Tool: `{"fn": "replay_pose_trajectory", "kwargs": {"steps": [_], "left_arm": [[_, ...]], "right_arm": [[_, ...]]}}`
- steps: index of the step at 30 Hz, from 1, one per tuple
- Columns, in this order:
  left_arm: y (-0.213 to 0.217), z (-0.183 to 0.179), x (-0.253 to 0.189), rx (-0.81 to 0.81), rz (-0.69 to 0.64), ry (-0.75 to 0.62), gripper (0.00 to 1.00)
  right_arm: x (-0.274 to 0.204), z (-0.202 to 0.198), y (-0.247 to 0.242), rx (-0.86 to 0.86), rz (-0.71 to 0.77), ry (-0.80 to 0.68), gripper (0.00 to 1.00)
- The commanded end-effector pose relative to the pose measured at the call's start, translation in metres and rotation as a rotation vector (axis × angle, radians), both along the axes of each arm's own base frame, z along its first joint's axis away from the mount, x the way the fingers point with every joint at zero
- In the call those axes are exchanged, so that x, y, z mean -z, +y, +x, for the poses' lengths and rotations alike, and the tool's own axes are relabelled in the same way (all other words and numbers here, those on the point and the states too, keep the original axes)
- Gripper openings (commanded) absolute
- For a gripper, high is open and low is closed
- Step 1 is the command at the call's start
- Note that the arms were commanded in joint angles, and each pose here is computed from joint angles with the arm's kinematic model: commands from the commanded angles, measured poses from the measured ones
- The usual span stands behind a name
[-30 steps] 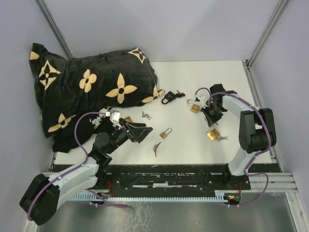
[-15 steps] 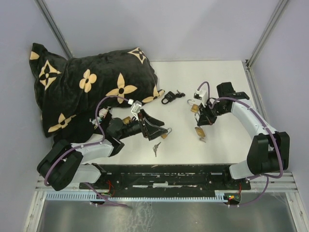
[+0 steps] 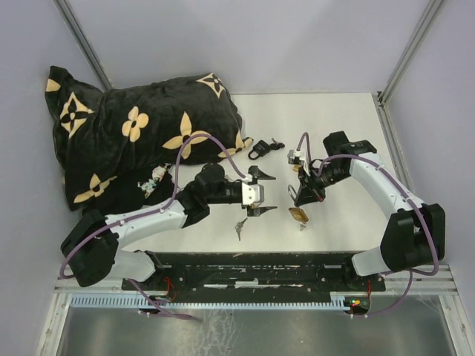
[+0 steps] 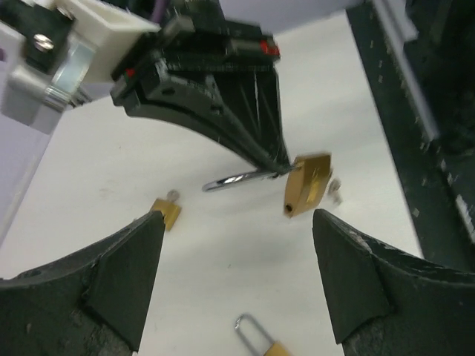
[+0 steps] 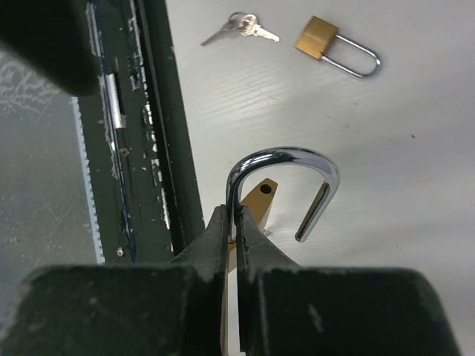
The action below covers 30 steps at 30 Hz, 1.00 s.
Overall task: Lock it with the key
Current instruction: Pick up the lock from the center of the board, then lock the lock.
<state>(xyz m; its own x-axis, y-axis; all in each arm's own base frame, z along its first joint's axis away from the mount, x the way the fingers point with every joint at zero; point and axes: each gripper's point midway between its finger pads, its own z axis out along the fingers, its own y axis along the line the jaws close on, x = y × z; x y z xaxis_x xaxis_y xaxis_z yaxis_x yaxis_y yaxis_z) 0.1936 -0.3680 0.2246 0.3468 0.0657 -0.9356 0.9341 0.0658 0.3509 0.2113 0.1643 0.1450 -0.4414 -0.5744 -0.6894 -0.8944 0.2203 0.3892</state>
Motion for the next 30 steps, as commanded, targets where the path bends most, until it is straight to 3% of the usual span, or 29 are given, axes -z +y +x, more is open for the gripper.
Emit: {"fn": "replay_pose_trajectory", "kwargs": {"steps": [1, 10, 17, 30], "left_arm": [[-0.005, 0.012, 0.018, 0.092, 0.21, -0.266, 0.86], [-0.018, 0.001, 0.022, 0.123, 0.277, -0.489, 0.76], [-0.027, 0.005, 0.014, 0.08, 0.193, -0.484, 0.75], [-0.037, 0.009, 0.034, 0.12, 0.261, -0.419, 0.6]], "right_arm": [[-0.031, -0.017, 0.019, -0.137, 0.118, -0.032, 0.02], [-0.048, -0.045, 0.03, -0.327, 0.242, 0.137, 0.02], [-0.042, -0.048, 0.034, -0.36, 0.232, 0.192, 0.02], [-0.031, -0.049, 0.036, -0.362, 0.171, 0.175, 0.02]]}}
